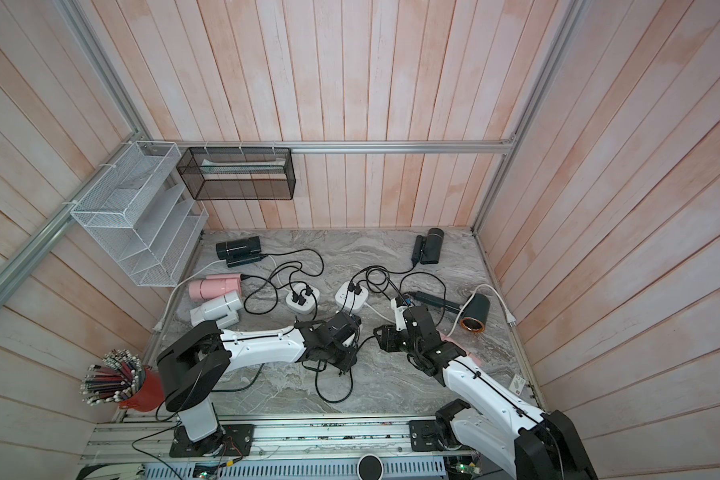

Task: Charge the blow dryers
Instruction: Pick up the plug from the center of the board.

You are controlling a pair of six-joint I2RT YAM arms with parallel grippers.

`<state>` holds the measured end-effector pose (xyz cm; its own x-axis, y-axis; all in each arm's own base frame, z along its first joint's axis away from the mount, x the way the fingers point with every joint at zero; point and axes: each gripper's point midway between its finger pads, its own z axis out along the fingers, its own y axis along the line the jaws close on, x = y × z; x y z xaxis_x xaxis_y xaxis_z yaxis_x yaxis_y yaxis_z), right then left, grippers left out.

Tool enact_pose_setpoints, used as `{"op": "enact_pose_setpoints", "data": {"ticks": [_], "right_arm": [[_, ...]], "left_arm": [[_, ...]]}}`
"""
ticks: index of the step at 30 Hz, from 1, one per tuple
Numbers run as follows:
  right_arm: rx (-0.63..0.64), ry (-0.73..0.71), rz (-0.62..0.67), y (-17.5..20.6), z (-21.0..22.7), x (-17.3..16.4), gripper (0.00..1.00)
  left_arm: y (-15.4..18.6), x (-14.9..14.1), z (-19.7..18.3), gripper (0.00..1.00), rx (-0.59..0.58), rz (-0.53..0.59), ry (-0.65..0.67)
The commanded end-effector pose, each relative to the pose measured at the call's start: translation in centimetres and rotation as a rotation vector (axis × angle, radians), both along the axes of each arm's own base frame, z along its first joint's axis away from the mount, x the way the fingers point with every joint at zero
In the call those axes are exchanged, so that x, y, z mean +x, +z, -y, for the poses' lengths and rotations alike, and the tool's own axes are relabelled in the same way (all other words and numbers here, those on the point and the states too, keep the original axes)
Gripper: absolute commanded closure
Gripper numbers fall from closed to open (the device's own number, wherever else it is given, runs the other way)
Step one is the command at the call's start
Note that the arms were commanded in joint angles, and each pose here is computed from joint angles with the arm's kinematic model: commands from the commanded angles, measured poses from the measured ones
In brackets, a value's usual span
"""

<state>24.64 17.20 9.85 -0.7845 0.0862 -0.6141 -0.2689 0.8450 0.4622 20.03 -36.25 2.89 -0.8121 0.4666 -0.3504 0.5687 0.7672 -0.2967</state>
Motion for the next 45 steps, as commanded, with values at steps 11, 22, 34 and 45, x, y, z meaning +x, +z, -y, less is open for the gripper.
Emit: {"op": "enact_pose_setpoints", "data": {"ticks": [11, 22, 34, 45], "right_arm": [[-0.008, -0.029, -0.022, -0.9, 0.5, -0.4, 0.46], [0.209, 0.049, -0.127, -0.6, -2.7, -1.8, 0.45], [0.391, 0.108, -0.252, -0.2, -5.7, -2.3, 0.51], [0.417, 0.126, -0.282, -0.5, -7.4, -2.2, 0.62]], "left_arm": [[-0.2, 0.6, 0.1, 0.81, 0.005, 0.019, 0.014], [3.5, 1.1, 0.1, 0.91, -0.162, 0.115, 0.046], [6.0, 1.3, 0.0, 0.92, -0.289, 0.182, 0.074], [6.9, 1.4, 0.4, 0.92, -0.358, 0.203, 0.082]]}}
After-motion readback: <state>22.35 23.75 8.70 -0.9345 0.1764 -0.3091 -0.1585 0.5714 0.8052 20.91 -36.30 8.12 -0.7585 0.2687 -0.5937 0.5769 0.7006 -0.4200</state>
